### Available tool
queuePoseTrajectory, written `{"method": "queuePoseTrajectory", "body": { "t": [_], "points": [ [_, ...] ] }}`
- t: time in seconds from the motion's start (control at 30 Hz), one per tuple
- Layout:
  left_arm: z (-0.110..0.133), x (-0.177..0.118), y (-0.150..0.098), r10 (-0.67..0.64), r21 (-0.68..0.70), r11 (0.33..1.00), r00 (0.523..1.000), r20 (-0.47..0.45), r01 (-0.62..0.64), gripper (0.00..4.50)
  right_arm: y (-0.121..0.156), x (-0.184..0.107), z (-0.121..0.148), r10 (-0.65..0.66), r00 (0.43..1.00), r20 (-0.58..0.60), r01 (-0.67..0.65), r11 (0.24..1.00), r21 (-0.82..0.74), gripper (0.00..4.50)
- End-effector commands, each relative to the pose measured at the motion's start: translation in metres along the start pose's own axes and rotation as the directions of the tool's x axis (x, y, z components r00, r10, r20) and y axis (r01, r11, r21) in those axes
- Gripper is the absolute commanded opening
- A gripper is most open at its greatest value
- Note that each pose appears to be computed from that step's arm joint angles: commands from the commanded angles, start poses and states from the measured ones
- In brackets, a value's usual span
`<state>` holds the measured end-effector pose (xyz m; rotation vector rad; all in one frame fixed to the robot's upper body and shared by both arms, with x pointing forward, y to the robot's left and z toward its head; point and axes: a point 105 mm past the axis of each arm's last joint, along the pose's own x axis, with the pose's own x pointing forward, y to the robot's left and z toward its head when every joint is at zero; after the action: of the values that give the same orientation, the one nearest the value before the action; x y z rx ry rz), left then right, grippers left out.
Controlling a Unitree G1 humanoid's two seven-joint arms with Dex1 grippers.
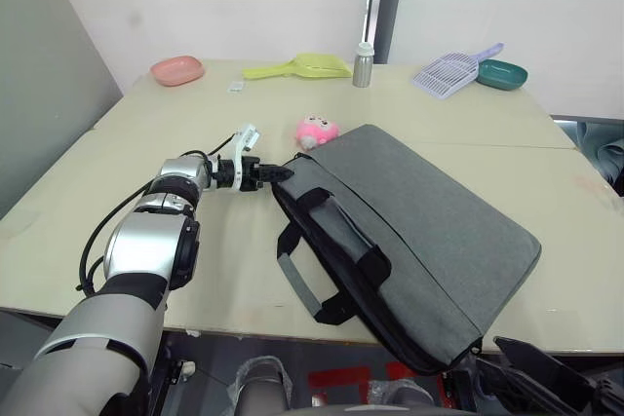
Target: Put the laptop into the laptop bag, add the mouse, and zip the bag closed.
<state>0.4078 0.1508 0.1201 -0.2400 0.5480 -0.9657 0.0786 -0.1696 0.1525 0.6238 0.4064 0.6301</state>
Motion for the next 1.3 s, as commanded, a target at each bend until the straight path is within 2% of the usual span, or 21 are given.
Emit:
{"method": "queuePoseTrajectory", "body": {
  "t": [0.03, 0.17, 0.27, 0.37, 0.5, 0.63, 0.83, 0.93, 1.13, 1.3],
  "points": [
    [-0.002, -0.013, 0.003, -0.007, -0.004, 1.000, 1.000, -0.014, 0.007, 0.10, 0.003, 0.003, -0.007, 0.008, 0.999, -0.031, -0.008, 1.000, 0.006, 4.50],
    [0.007, -0.029, 0.007, 0.007, 0.000, 1.000, 0.999, 0.035, -0.007, 0.04, -0.004, 0.010, -0.007, -0.033, 0.999, -0.040, 0.034, 0.999, 0.028, 4.50],
    [0.010, -0.045, 0.003, -0.048, -0.030, 0.998, 0.997, 0.068, 0.050, 0.04, -0.010, 0.013, -0.008, -0.050, 0.997, -0.056, 0.054, 0.997, 0.056, 4.50],
    [0.002, -0.058, 0.006, -0.056, -0.063, 0.996, 0.996, 0.068, 0.061, 0.04, -0.026, 0.018, -0.010, -0.090, 0.991, -0.095, 0.099, 0.991, 0.085, 4.50],
    [-0.005, -0.068, 0.004, -0.078, -0.098, 0.992, 0.994, 0.072, 0.085, 0.04, -0.038, 0.033, -0.007, -0.081, 0.992, -0.097, 0.093, 0.987, 0.133, 4.50],
    [-0.013, -0.071, 0.005, -0.064, -0.123, 0.990, 0.996, 0.067, 0.072, 0.04, -0.052, 0.044, -0.006, -0.115, 0.985, -0.129, 0.130, 0.985, 0.111, 4.50],
    [-0.011, -0.071, 0.003, -0.057, -0.131, 0.989, 0.994, 0.090, 0.069, 0.04, -0.063, 0.047, -0.013, -0.142, 0.973, -0.183, 0.164, 0.980, 0.110, 4.50],
    [-0.009, -0.071, 0.002, -0.053, -0.127, 0.990, 0.994, 0.097, 0.066, 0.04, -0.073, 0.039, -0.010, -0.187, 0.965, -0.184, 0.209, 0.972, 0.106, 4.50],
    [-0.006, -0.071, 0.000, -0.058, -0.125, 0.989, 0.991, 0.119, 0.073, 0.04, -0.070, 0.011, -0.002, -0.185, 0.964, -0.189, 0.209, 0.971, 0.118, 4.50],
    [-0.008, -0.068, 0.000, -0.061, -0.124, 0.989, 0.991, 0.118, 0.076, 0.04, -0.078, 0.022, -0.006, -0.185, 0.962, -0.202, 0.214, 0.967, 0.138, 4.50]
  ]
}}
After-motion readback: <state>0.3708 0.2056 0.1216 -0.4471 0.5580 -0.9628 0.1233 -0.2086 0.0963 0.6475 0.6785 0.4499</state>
